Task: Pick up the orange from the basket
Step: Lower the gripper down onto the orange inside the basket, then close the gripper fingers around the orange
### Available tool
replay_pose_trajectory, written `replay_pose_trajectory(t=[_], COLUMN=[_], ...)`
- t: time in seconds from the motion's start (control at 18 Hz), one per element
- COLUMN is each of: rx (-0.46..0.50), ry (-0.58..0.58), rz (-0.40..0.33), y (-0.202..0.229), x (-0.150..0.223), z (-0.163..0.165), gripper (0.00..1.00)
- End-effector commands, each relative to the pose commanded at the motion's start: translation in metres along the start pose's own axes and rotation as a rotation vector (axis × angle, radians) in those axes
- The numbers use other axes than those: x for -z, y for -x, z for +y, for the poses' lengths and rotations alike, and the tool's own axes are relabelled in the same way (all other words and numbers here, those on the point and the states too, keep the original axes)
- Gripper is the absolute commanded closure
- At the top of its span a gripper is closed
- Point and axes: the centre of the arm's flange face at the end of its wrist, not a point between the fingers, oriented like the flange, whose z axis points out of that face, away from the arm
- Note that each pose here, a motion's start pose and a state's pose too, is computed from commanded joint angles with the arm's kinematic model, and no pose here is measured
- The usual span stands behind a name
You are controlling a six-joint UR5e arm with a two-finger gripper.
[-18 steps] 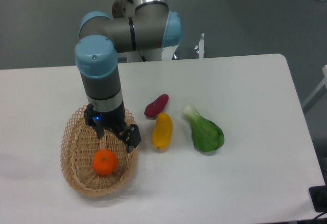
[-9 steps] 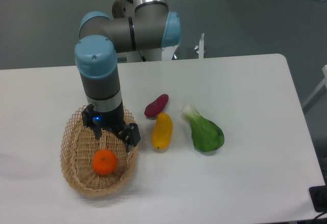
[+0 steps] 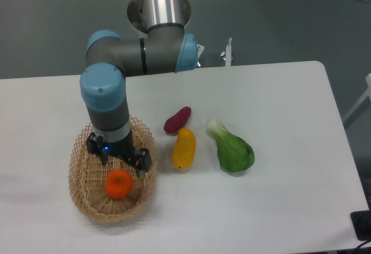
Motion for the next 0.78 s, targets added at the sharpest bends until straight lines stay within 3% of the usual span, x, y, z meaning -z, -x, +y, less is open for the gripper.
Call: replay_pose_trajectory(t=[0.39,0.78], rx=[-0.014,-0.02], ry=[0.037,0.038], rz=[-0.002,-0.004], y=[-0.017,-0.018], x=[-0.041,-0.05], z=[-0.004,-0.006], gripper=[0.0,0.0])
